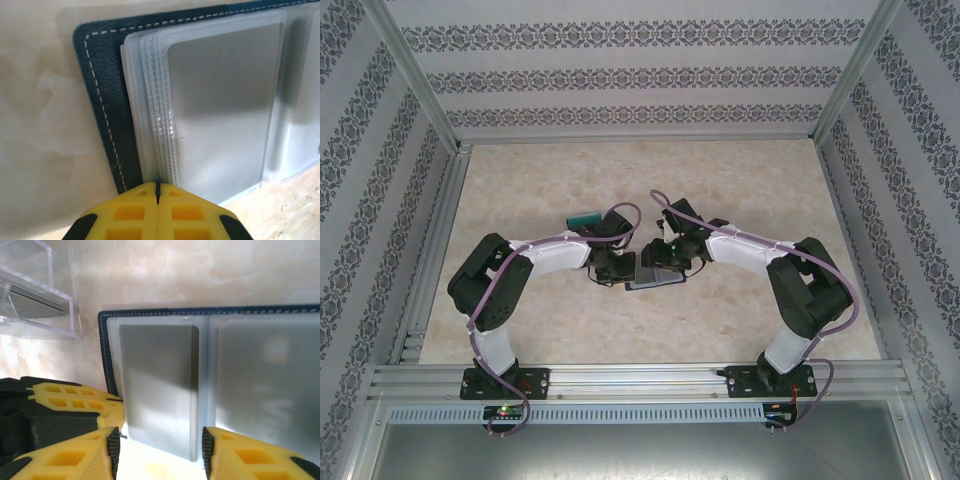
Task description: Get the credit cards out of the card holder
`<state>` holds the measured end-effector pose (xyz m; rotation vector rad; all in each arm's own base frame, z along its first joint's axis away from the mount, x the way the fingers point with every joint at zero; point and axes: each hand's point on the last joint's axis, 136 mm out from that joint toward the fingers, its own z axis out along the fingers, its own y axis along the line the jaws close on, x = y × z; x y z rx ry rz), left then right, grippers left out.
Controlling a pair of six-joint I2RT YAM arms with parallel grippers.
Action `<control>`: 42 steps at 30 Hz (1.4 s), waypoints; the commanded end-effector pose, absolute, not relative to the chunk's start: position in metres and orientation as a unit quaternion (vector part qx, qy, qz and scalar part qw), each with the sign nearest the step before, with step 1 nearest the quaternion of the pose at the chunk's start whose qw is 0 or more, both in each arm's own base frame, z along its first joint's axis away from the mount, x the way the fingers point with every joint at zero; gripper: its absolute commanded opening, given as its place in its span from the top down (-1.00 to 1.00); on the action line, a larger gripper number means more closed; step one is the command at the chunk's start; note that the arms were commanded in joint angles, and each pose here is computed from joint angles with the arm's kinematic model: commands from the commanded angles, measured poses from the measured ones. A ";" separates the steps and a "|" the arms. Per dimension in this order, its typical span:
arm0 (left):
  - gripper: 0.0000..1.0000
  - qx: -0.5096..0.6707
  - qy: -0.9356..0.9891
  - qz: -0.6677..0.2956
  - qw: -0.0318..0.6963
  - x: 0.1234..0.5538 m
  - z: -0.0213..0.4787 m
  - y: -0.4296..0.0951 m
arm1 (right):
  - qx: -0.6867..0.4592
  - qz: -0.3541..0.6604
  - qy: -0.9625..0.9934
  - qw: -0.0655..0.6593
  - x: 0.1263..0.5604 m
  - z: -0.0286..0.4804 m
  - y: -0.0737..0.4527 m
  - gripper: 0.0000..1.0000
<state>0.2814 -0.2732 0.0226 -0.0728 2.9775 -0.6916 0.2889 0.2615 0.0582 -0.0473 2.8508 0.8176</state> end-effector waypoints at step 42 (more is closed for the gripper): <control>1.00 -0.009 0.980 -0.197 0.017 0.270 0.006 -0.269 | -0.039 0.130 0.986 0.098 0.274 0.030 0.205 -0.11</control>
